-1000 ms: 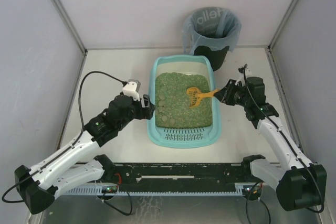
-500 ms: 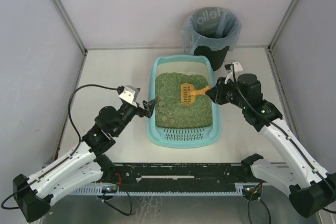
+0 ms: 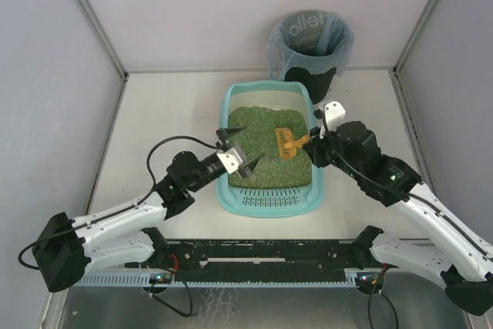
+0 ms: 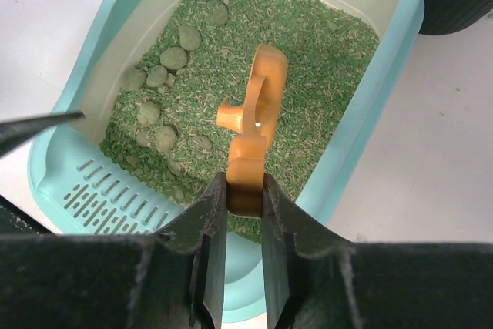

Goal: Clean the litter box

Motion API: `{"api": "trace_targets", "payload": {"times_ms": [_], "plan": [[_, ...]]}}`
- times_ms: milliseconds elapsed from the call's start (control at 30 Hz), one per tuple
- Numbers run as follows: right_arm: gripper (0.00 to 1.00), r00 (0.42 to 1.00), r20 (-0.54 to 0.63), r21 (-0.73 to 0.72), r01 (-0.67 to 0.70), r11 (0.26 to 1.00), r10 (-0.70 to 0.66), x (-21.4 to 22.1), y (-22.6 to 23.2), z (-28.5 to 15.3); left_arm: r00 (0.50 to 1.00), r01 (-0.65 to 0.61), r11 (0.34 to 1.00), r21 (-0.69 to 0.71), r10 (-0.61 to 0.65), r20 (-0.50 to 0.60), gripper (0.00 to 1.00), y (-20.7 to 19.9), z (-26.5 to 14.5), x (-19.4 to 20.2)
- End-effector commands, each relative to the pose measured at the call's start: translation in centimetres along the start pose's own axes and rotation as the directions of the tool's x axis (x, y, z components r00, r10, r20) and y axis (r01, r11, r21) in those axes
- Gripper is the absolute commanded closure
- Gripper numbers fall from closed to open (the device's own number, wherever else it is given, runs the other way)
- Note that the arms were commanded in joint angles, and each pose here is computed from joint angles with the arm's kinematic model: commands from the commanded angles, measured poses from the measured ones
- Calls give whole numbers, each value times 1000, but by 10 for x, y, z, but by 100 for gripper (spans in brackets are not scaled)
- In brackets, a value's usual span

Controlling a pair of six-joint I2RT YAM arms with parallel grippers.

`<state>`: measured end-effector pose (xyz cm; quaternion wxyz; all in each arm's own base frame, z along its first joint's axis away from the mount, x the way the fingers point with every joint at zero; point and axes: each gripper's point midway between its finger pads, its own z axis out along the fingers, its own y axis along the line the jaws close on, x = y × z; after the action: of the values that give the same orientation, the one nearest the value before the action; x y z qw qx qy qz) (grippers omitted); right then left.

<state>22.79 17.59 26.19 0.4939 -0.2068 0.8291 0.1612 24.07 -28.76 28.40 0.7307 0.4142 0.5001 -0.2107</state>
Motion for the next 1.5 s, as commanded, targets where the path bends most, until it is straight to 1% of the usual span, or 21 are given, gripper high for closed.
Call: {"api": "trace_targets", "payload": {"times_ms": [0,67,233,367,533,767,933,1000,1067,1100,1167,1200,1233,1267,1367,1400,1467], "plan": [[100,995,97,19,17,1000,-19,-31,-1,-20,971,-140,983,120,113,209,11,-18,25,-55],[100,994,106,8,14,1000,-14,-33,1,-24,967,-163,973,165,124,222,11,-29,35,-55],[100,992,127,-45,3,999,3,-38,11,-32,963,-161,968,195,110,245,12,-38,56,-54],[100,991,133,-72,-6,997,15,-39,16,-36,963,-151,958,242,87,257,16,-49,66,-55],[100,990,137,-98,-13,995,26,-40,22,-38,967,-134,948,289,61,249,23,-66,76,-51],[100,985,165,-136,-27,990,49,-48,28,-48,981,-127,956,264,82,174,37,-69,90,-23],[100,980,187,-148,-38,988,66,-53,29,-55,990,-104,962,253,75,122,57,-70,93,-5],[100,980,187,-149,-41,988,69,-53,29,-55,991,-95,964,248,68,114,70,-70,94,-3],[100,981,182,-150,-44,988,71,-52,29,-54,992,-92,966,243,66,111,85,-69,94,-3],[100,981,181,-149,-46,988,73,-52,29,-53,991,-94,967,238,68,113,91,-68,94,-4],[100,980,181,-146,-53,988,79,-53,29,-52,991,-95,969,228,71,109,99,-65,94,-4],[100,980,180,-142,-57,988,82,-52,28,-52,991,-94,970,222,71,109,100,-64,93,-5],[97,979,184,-135,-62,989,87,-53,27,-52,992,-93,972,217,71,108,100,-63,93,-5],[90,978,187,-123,-72,990,95,-54,25,-52,992,-89,973,213,68,106,100,-62,92,-5],[57,970,209,-78,-106,991,121,-56,17,-47,993,-70,975,211,48,109,100,-61,90,-9],[49,965,224,-66,-122,990,134,-57,15,-46,993,-63,975,213,40,110,100,-62,89,-10],[43,954,252,-59,-154,986,164,-59,13,-42,994,-44,976,215,20,109,100,-62,88,-11]]}}
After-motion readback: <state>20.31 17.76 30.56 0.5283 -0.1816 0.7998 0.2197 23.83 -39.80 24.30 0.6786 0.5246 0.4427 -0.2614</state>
